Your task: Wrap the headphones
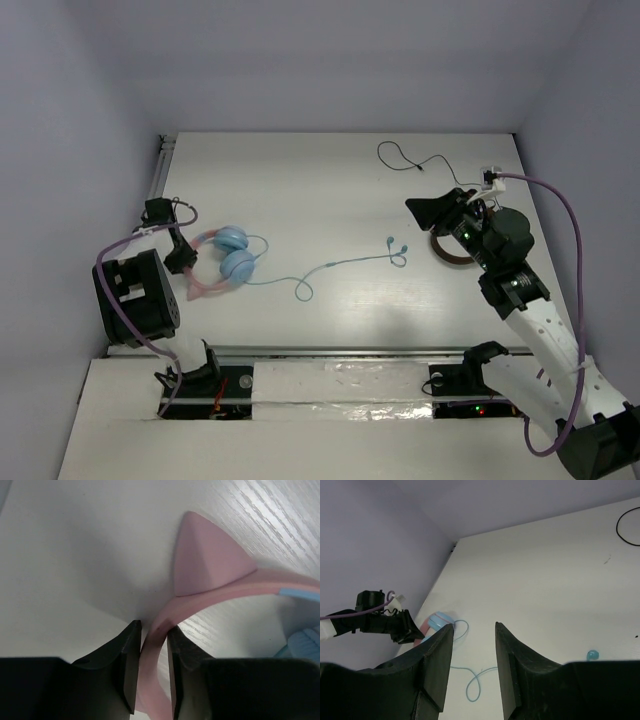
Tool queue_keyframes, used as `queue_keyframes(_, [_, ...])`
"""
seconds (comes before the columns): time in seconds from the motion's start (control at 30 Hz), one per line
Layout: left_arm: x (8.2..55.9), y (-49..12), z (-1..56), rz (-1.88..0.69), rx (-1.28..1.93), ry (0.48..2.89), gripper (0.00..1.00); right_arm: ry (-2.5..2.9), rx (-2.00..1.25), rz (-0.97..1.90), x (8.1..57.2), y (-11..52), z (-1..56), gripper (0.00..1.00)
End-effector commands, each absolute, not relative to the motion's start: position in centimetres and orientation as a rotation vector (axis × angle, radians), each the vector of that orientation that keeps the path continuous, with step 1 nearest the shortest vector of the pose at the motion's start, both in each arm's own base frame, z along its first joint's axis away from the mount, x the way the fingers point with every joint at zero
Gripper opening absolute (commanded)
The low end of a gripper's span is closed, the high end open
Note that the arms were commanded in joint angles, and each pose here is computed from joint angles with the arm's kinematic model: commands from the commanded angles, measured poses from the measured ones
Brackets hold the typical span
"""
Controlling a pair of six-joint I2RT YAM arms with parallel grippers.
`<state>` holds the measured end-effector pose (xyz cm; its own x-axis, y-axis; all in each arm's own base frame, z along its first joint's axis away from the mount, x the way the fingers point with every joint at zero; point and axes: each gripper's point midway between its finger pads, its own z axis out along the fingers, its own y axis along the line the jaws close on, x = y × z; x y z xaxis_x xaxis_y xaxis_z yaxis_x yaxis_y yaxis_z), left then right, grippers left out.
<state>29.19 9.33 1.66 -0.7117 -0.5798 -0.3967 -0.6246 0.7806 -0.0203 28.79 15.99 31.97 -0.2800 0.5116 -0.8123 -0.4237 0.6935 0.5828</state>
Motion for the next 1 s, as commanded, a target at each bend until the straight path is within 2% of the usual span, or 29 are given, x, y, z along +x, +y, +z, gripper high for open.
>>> queue_keyframes(0.0, [30.5, 8.0, 1.2, 0.069, -0.868, 2.595, 0.17, 1.574, 0.04, 0.924, 28.2, 16.2, 33.4, 0.45])
queue_keyframes(0.17, [32.2, 5.5, 2.9, 0.013, -0.763, 2.557, 0.04, 1.579, 0.024, 0.939, 28.2, 16.6, 33.3, 0.45])
queue_keyframes(0.23, [32.9, 4.7, 3.5, -0.012, -0.734, 2.542, 0.04, 1.582, 0.029, 0.93, 28.3, 16.5, 33.2, 0.45])
queue_keyframes(0.33, [33.1, 3.6, 3.3, -0.02, -0.693, 2.563, 0.19, 1.586, 0.033, 0.925, 28.6, 16.5, 33.0, 0.45])
queue_keyframes(0.37, [33.0, 3.5, 3.1, -0.021, -0.694, 2.568, 0.28, 1.592, 0.034, 0.924, 28.7, 16.5, 32.8, 0.45])
queue_keyframes(0.43, [32.8, 3.6, 2.6, -0.01, -0.691, 2.585, 0.39, 1.6, 0.033, 0.923, 28.9, 16.6, 32.6, 0.45])
queue_keyframes(0.57, [33.1, 3.7, 2.1, 0.0, -0.696, 2.615, 0.47, 1.596, 0.036, 0.92, 28.9, 16.5, 32.7, 0.45])
queue_keyframes(0.73, [32.8, 4.8, 0.7, 0.097, -0.714, 2.646, 0.47, 1.617, 0.045, 0.911, 29.4, 16.6, 32.0, 0.45])
queue_keyframes(0.87, [32.8, 3.1, 0.4, 0.117, -0.636, 2.677, 0.35, 1.62, 0.053, 0.895, 29.5, 16.4, 31.9, 0.45])
queue_keyframes(0.97, [32.1, 2.6, 0.4, 0.123, -0.612, 2.693, 0.34, 1.613, 0.064, 0.884, 29.6, 16.1, 32.0, 0.44])
